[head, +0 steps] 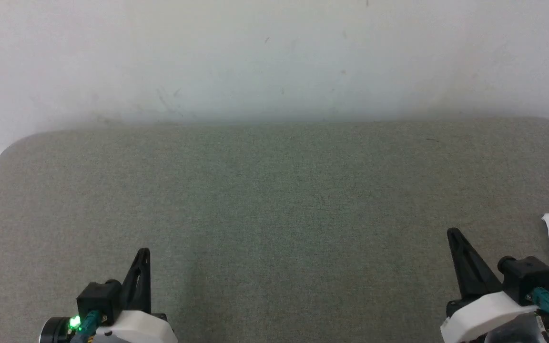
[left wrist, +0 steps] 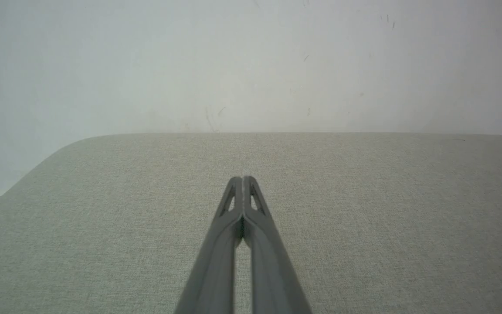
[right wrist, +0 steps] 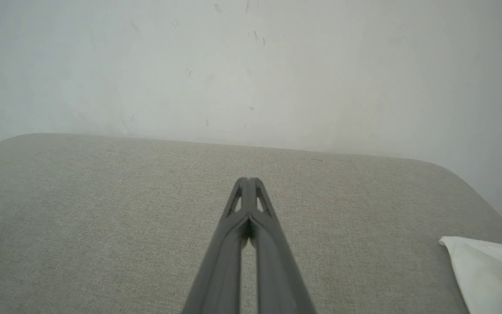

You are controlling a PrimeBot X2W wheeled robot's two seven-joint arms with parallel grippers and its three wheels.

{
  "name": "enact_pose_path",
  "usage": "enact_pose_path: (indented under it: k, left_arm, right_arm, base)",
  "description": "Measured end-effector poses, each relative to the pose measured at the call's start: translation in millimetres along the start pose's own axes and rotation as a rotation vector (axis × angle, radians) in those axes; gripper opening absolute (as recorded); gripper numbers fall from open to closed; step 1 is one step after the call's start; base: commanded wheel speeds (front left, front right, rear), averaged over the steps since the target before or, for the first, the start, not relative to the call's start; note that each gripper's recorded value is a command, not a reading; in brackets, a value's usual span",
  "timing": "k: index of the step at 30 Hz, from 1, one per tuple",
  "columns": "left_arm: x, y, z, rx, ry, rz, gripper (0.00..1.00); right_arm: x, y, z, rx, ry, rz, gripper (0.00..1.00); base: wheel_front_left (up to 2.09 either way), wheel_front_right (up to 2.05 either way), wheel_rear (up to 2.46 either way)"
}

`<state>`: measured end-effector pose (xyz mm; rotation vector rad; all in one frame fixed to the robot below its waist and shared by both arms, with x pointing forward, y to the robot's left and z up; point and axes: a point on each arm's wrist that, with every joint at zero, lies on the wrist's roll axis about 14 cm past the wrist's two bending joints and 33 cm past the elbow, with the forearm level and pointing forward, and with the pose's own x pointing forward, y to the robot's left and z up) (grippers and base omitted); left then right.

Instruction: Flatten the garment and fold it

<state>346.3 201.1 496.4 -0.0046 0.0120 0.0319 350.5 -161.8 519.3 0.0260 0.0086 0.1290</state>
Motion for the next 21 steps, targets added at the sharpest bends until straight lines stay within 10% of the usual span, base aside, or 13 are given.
enact_pose_path:
  k: [21]
  left_arm:
    - [6.5,-7.5,6.7,0.015,0.002,-0.013,0.0]
  right_arm:
    - [4.8,-0.1,1.1,-0.019,0.003,0.001,0.0]
  base:
    - [0.0,0.0,0.0]
